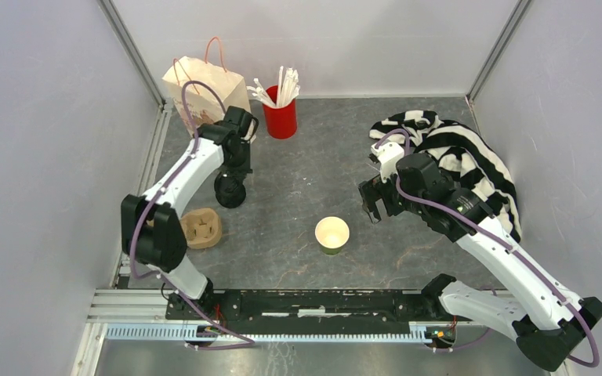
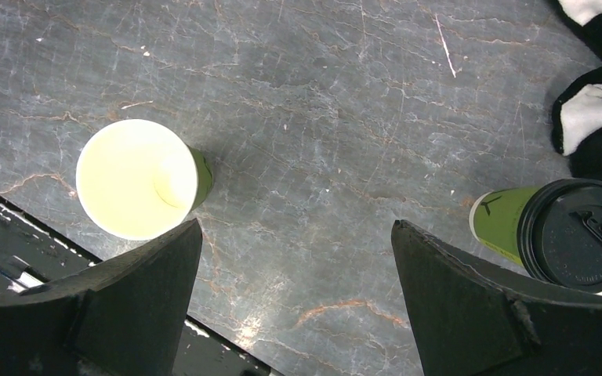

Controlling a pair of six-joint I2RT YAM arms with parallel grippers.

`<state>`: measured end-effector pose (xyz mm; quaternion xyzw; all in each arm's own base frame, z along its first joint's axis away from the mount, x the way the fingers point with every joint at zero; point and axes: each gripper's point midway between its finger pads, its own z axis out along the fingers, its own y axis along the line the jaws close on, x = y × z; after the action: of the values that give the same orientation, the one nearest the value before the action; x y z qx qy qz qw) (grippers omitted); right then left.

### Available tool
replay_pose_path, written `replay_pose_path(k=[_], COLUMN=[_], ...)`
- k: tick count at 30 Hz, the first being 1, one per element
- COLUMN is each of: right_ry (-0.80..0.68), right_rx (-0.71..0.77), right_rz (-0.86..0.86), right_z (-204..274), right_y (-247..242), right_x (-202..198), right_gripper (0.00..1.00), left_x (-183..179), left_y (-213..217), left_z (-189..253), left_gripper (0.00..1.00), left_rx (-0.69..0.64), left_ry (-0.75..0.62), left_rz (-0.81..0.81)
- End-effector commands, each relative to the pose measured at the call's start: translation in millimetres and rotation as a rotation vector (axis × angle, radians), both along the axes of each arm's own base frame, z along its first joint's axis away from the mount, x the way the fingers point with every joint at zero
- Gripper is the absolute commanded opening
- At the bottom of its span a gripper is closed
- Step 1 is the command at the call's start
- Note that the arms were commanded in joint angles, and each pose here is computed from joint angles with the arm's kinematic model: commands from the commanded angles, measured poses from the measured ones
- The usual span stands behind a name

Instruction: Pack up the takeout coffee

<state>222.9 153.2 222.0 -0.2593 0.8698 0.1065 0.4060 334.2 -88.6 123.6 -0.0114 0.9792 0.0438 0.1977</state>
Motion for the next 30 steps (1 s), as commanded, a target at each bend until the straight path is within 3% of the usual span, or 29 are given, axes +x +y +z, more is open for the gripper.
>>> replay_pose_path(k=[1, 8, 13, 21, 30], right_ry=[-0.041, -0.03, 0.008, 0.23, 0.37], right_rx=[0.052, 0.185, 0.485, 0.984, 1.151], right_rz=[0.013, 0.071, 0.182, 0.326, 0.365], right_z=[14, 40, 98, 153, 144], right_y=[7, 34, 86, 139, 160], right_x=[4, 2, -2, -4, 2], right_gripper=[0.98, 0.98, 0.98, 0.98, 0.98], left_x=[-5, -40, -58, -79, -97], left_y=[-38, -116, -147, -157, -164], left_z=[74, 159, 225, 247, 249], left_gripper=[0.02, 0.02, 0.02, 0.02, 0.02], left_rx=[-0.267, -0.833, -1.186, -1.343, -1.396], left_ry=[-0.141, -0.238, -0.342, -0.327, -0.304], left_rz=[-0.015, -0.152, -0.22, -0.239, -0.246])
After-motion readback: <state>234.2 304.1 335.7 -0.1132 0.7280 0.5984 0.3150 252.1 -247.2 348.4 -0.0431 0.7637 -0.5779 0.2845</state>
